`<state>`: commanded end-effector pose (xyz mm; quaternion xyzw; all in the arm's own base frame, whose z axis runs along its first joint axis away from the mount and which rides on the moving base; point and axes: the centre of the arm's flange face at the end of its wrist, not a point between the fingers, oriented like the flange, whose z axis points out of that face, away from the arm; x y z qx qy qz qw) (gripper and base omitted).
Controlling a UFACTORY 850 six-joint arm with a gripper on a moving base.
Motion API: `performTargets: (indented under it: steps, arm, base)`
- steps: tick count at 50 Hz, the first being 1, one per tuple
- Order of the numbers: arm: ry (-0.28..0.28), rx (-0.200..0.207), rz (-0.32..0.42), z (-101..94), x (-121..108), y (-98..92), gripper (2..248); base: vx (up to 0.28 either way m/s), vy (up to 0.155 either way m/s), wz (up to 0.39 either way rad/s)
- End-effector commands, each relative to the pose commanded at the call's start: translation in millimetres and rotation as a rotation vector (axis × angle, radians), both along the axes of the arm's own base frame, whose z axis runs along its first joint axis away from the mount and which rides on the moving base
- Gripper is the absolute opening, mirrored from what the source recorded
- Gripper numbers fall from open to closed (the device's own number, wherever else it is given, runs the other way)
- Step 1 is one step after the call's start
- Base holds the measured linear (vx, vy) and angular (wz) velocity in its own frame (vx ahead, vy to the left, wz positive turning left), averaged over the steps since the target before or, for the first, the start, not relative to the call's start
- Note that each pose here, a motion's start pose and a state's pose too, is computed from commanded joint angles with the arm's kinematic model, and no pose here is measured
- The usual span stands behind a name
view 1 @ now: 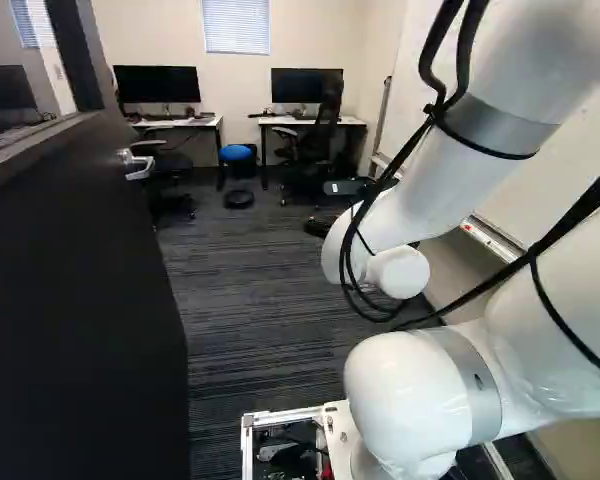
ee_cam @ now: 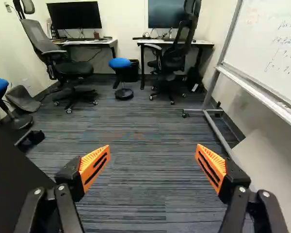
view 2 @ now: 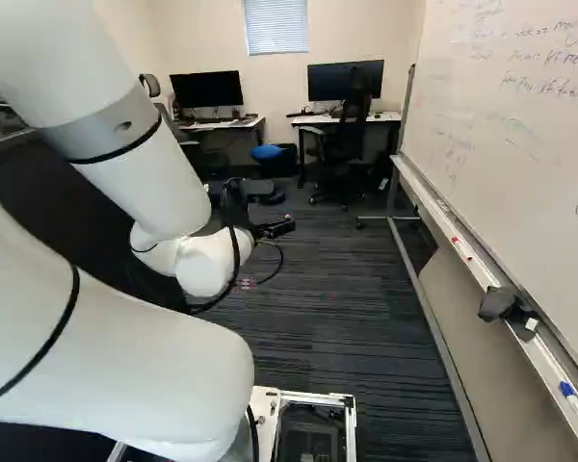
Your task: Open the door and move inside
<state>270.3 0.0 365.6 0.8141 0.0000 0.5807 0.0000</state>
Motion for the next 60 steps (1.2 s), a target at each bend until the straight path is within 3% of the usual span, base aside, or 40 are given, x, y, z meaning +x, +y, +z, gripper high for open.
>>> performTargets:
  steps: [60]
  arm:
    - [0.000, 0.000, 0.000, 0.0, 0.0, 0.0, 247]
  base:
    - [0.154, 0.005, -0.006]
